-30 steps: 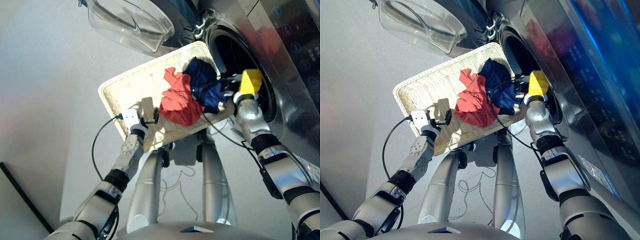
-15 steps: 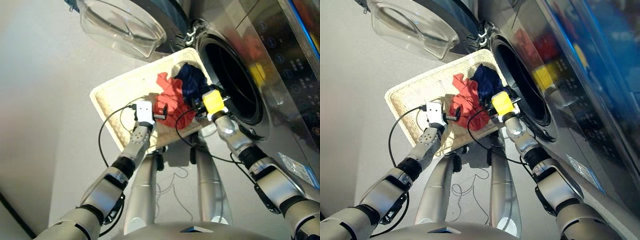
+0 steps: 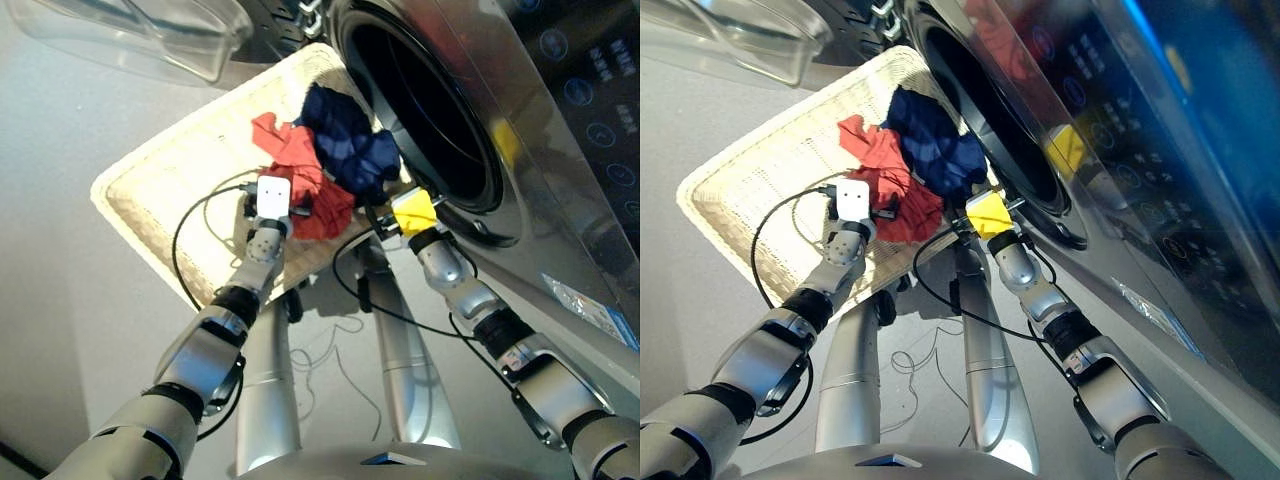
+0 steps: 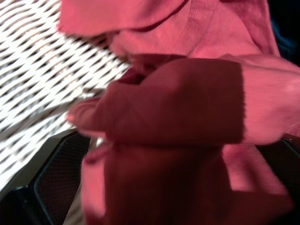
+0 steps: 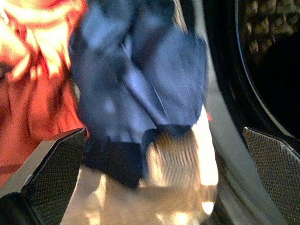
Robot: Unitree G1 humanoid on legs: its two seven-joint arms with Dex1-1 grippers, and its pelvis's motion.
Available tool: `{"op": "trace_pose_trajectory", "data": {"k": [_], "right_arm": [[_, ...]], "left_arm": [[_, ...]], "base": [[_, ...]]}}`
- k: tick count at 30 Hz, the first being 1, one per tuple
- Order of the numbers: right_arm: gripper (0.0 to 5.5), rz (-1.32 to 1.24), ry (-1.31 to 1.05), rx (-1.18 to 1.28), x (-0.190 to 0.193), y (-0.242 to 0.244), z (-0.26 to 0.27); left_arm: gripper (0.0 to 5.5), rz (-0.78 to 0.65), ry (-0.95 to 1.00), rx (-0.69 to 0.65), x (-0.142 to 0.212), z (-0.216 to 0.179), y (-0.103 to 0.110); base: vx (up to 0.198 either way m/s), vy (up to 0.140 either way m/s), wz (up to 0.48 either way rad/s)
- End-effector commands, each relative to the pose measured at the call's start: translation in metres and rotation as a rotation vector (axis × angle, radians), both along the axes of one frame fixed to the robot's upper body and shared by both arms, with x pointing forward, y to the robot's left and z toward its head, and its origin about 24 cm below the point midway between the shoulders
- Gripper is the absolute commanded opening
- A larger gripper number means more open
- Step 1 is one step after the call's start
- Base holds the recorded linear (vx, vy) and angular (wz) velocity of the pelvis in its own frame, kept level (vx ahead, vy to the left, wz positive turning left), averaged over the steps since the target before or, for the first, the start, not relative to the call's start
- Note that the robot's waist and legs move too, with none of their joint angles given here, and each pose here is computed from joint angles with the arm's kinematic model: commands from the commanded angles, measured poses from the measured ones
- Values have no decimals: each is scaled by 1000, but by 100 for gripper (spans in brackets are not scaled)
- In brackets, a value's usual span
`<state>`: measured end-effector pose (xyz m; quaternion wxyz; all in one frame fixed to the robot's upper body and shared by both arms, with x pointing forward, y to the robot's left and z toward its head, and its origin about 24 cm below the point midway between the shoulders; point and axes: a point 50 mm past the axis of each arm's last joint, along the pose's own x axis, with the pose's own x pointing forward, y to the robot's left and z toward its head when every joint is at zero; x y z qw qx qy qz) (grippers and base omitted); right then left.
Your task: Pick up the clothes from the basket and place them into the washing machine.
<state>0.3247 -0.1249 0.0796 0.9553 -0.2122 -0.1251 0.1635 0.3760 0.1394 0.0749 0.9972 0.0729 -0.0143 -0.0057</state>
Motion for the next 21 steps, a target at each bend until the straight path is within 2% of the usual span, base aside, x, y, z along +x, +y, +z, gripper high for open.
{"op": "trace_pose_trajectory", "data": {"k": [1,10,21], "right_arm": [[550,108,-104,107,-13,16,21],[550,49,-52,74,-11,2,6],[550,60,-13,-285,-7,3,-24]], "left_arm": [[0,90,-8,-10,7,8,15],[0,19,-81,-169,-2,10,3],[0,-122,-123,-456,-33,-1,-19]], "base": [[25,-9,-183],[24,7,36],[43,-17,254]]}}
